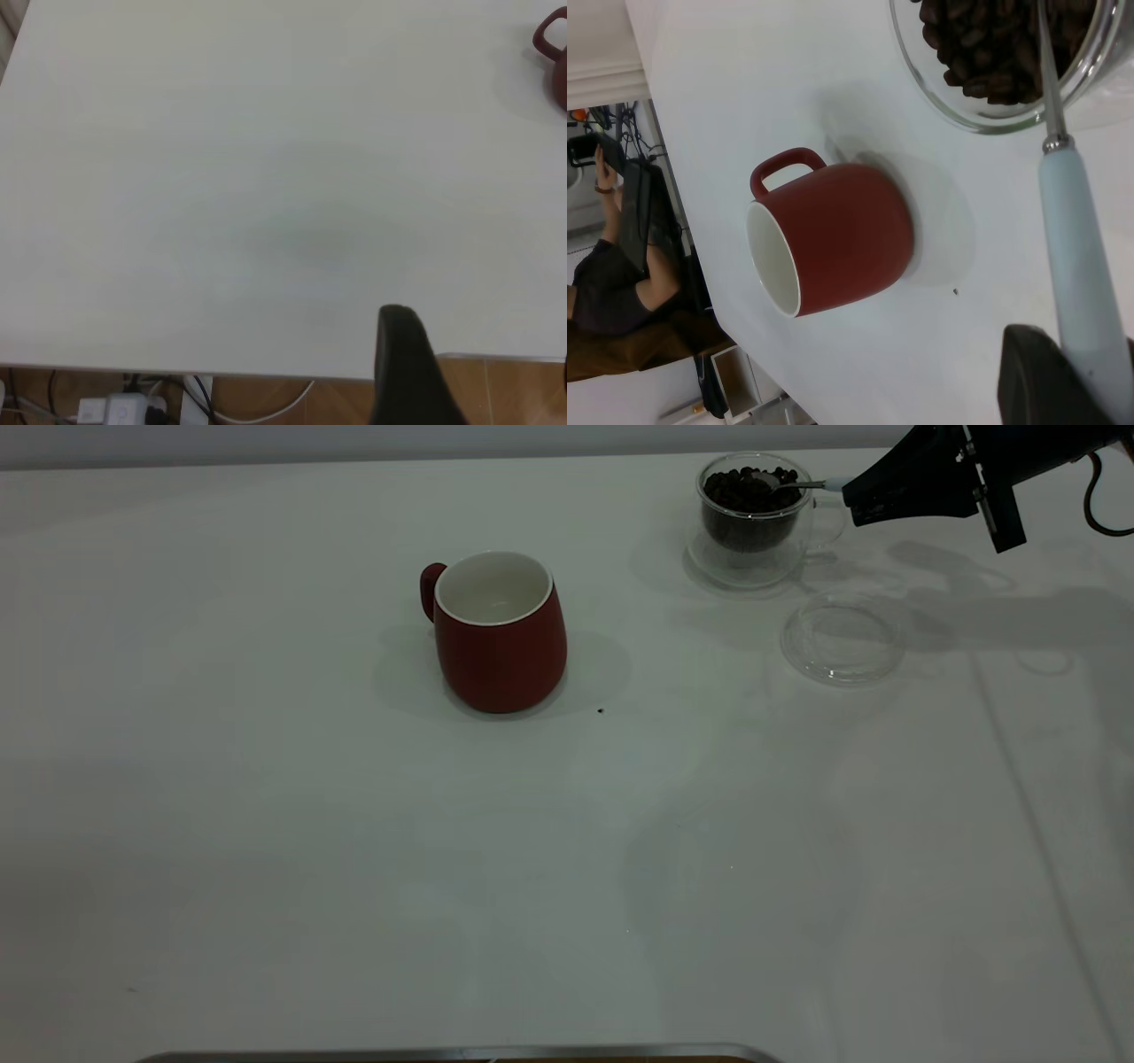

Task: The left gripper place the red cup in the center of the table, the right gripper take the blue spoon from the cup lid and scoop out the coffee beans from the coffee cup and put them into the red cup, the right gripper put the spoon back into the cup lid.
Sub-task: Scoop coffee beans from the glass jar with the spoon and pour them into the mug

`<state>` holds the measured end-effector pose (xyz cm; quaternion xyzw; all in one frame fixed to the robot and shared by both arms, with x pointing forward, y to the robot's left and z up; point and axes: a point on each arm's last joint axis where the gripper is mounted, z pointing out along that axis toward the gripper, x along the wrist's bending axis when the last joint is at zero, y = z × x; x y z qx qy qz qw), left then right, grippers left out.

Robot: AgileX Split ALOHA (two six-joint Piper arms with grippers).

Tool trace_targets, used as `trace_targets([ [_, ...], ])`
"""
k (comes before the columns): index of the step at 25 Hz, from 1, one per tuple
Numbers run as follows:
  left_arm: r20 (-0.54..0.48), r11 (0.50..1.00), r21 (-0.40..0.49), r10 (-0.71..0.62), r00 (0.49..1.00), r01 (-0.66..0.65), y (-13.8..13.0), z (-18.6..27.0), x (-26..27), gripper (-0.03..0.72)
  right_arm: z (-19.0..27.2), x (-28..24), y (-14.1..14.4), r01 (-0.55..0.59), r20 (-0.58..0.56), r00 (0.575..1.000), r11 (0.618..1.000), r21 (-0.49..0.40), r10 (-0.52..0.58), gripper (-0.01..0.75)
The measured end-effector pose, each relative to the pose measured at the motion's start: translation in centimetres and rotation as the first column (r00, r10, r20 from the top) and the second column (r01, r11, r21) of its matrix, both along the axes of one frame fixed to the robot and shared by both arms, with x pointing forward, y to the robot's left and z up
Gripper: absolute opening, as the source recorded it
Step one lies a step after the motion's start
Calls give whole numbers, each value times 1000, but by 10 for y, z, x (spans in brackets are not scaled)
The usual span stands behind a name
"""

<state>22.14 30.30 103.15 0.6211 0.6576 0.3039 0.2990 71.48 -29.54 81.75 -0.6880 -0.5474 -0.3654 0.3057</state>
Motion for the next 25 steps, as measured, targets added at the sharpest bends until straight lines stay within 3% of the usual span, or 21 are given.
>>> trace_targets([
  [25,0,1000,-1,1,1000,-1,0,0,0,482,15,2,-1,7,23,1000,1000,-5,-7,95],
])
